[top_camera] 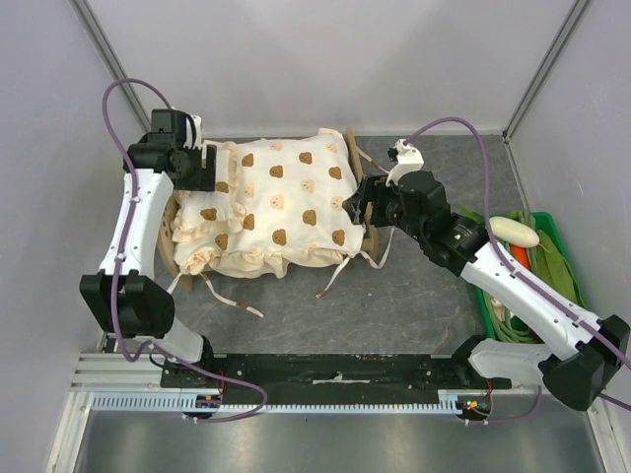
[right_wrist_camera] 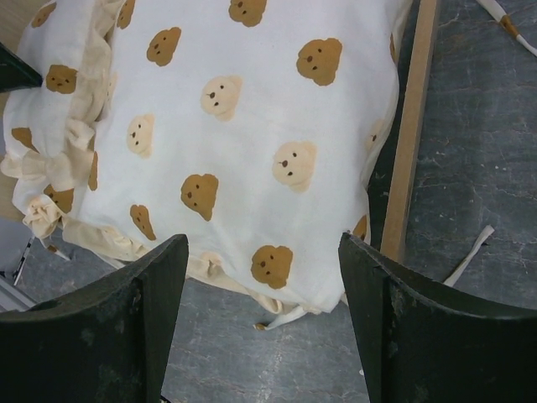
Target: Set up the pet bed
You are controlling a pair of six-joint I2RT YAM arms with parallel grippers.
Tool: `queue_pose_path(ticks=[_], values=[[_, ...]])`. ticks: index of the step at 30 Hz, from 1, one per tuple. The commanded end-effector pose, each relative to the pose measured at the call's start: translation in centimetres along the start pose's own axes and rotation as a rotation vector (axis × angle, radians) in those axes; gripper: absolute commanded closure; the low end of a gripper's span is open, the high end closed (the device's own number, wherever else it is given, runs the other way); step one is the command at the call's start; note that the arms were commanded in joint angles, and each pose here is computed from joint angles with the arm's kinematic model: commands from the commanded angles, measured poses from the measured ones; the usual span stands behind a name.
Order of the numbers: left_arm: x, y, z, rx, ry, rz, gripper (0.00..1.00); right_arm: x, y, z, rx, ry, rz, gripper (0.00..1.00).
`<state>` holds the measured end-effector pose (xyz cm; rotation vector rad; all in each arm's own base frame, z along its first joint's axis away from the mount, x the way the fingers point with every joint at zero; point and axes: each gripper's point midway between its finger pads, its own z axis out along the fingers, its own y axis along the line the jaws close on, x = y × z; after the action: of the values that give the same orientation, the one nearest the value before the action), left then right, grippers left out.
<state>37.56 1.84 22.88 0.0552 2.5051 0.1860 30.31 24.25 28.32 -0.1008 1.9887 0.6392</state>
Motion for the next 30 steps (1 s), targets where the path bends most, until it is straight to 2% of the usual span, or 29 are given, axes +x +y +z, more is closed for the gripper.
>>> queue_pose_path(ticks=[1,7,10,14,17,19,23,30], values=[[-4.5,1.2,-6.8,-0.013,-0.216,-0.077,0.07,-0.2,-0.1,0.2,-0.002,-0.011,-0.025,0.2],[-6.6,-0.4,-13.8,0.121,-0.405,-0.149,0.03,-0.9,-3.2,-0.2,0.094,-0.03,-0.055,0.17],[-6.7,-2.9,-16.8,0.285,-0.504,-0.187,0.02,-1.4,-5.8,-0.8,0.163,-0.041,-0.069,0.13],[-4.8,-6.0,-17.1,0.46,-0.502,-0.258,0.02,-1.4,-9.6,-1.9,0.287,-0.046,-0.091,0.07],[-3.4,-6.9,-17.1,0.508,-0.496,-0.301,0.01,-1.0,-11.7,-2.9,0.368,-0.047,-0.095,0.05],[-2.3,-7.2,-16.1,0.514,-0.477,-0.311,0.01,-0.4,-12.9,-3.7,0.418,-0.054,-0.088,0.04],[-1.3,-6.9,-16.5,0.499,-0.513,-0.34,0.01,0.4,-15.6,-5.1,0.553,-0.096,-0.069,0.02],[-0.6,-6.2,-17.5,0.465,-0.578,-0.313,0.0,1.5,-17.1,-6.1,0.613,-0.1,-0.081,0.02]])
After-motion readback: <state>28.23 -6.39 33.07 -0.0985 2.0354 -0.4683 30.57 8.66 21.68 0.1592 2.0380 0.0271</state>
